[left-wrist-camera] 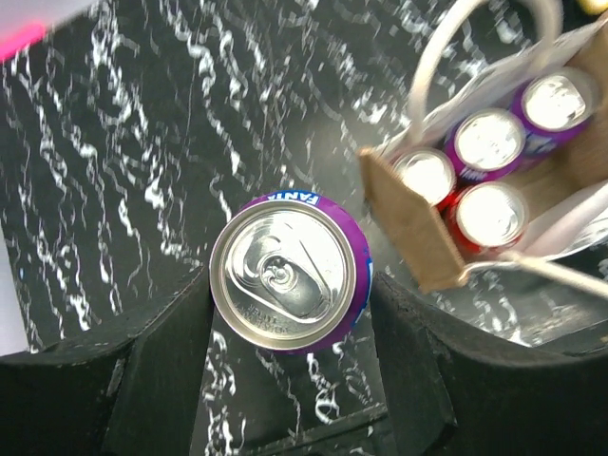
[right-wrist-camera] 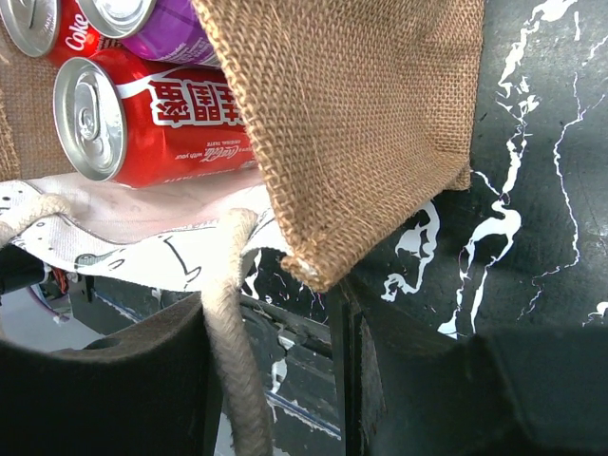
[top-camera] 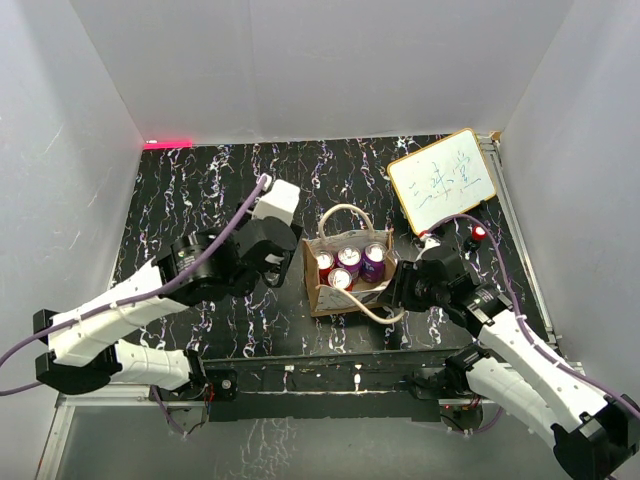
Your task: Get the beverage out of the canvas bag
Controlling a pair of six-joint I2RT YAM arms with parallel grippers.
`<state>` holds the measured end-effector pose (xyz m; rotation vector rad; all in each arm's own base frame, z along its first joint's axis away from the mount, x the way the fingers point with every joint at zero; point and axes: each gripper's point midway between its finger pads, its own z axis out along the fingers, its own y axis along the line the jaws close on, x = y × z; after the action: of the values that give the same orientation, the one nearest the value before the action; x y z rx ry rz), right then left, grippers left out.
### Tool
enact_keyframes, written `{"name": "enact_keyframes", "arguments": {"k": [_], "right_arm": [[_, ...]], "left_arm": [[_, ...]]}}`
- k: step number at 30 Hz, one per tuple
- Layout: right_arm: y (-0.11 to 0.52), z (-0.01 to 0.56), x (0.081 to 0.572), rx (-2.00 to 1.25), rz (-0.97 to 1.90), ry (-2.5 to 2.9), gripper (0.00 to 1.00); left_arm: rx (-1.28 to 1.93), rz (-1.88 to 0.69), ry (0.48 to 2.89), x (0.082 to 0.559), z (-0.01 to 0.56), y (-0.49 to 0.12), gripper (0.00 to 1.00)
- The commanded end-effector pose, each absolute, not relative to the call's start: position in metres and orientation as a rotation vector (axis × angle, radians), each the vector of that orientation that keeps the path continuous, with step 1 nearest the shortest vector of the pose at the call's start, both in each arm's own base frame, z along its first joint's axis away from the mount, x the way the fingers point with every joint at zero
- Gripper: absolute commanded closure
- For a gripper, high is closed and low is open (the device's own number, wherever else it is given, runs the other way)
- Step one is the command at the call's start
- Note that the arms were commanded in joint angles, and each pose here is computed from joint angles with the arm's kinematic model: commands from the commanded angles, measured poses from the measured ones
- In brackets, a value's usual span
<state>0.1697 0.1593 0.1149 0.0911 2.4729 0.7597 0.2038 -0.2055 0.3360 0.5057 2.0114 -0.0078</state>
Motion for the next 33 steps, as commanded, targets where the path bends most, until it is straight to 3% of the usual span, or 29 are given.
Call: {"name": "enact_keyframes", "arguments": {"k": [1,11,23,33], "right_arm": [[0.164,0.136,0.188,0.071,0.765,2.388,0.56],[0.161,0.162,0.190,0.058,0.747,2.364,0.56],[0.160,0.156,0.187,0.068,0.747,2.367,0.56],[0.157,0.157,0.184,0.077,0.743,2.357,0.56]], "left_arm": [[0.345,0.048,2.026,0.210,0.313,-0.180,1.00],[0.214,0.123,2.111,0.253,0.234,-0.145,1.00],[0.135,0.182,2.116,0.327,0.212,-0.145,1.00],[0.124,0.169,2.160,0.355,0.176,-0.146,1.00]]}}
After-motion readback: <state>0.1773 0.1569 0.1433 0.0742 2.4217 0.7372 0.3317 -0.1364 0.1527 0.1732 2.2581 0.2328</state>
